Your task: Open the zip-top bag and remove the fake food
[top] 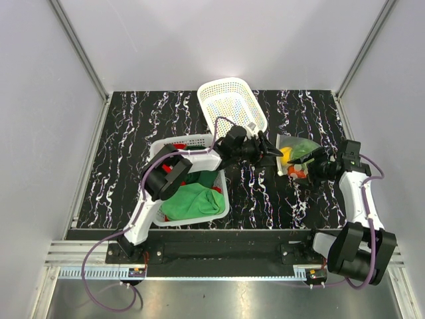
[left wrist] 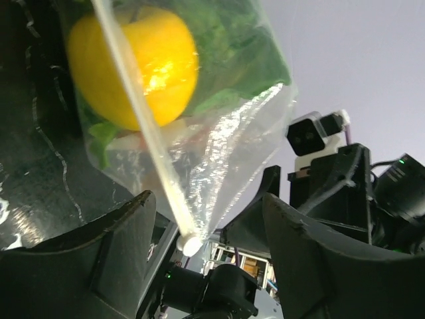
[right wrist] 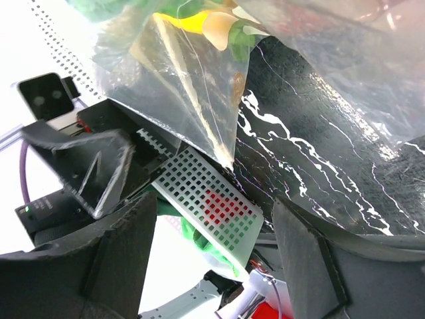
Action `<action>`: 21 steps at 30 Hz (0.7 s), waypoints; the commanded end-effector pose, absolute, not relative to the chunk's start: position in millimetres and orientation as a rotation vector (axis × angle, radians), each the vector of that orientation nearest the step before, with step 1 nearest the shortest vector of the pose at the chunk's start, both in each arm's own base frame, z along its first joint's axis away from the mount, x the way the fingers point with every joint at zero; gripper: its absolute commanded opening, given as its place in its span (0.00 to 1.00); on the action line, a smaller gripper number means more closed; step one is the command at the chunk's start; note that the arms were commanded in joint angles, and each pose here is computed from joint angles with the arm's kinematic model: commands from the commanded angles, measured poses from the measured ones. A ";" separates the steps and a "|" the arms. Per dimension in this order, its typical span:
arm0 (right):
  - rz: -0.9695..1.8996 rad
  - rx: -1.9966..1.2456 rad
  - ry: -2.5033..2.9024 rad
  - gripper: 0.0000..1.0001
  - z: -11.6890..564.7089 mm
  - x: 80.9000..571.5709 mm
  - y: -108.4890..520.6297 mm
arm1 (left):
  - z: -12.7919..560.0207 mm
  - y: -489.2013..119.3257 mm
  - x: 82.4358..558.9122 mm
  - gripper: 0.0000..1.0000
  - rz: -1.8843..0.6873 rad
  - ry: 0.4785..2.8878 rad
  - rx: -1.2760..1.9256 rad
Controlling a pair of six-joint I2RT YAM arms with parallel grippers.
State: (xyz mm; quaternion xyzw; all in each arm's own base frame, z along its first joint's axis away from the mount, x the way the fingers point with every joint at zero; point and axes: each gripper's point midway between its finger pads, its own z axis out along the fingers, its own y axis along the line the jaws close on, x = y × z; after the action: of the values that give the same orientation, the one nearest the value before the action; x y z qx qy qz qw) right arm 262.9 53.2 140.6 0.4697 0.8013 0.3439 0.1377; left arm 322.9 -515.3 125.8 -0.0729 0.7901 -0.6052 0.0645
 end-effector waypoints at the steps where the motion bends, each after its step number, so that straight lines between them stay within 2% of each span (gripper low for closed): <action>1: 1.004 1.302 2.301 0.78 143.1 260.9 54.4 | 122.8 -519.8 328.7 0.65 -1.841 2.378 -0.235; 4: 0.989 1.315 2.317 0.78 134.3 256.5 54.3 | 133.4 -532.1 334.9 0.59 -1.919 2.334 -0.225; 7: 0.962 1.315 2.321 0.78 129.4 255.5 51.9 | 129.0 -541.1 335.3 0.59 -1.951 2.324 -0.247; 10: 0.947 1.317 2.335 0.78 121.6 255.1 50.7 | 131.6 -545.6 334.1 0.53 -1.995 2.298 -0.242; 11: 0.958 1.317 2.345 0.78 117.6 256.7 51.4 | 135.2 -546.5 333.3 0.46 -2.018 2.282 -0.243; 14: 1.006 1.319 2.352 0.78 114.2 259.4 55.4 | 142.0 -544.7 331.3 0.40 -2.050 2.252 -0.242; 17: 1.013 1.286 2.323 0.81 119.9 265.0 54.2 | 147.9 -542.5 327.2 0.26 -2.065 2.246 -0.223; 18: 1.014 1.285 2.315 0.82 120.7 265.9 53.7 | 150.1 -541.6 326.1 0.17 -2.072 2.241 -0.221; 21: 1.040 1.284 2.305 0.84 121.9 268.9 55.2 | 155.8 -537.5 320.8 0.02 -2.086 2.240 -0.216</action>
State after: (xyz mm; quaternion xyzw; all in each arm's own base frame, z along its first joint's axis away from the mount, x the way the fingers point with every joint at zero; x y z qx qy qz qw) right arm 258.7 54.0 112.4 0.4640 0.8079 0.3396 0.1289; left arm 332.6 -538.5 116.8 -0.1020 0.7592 -0.6419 0.0343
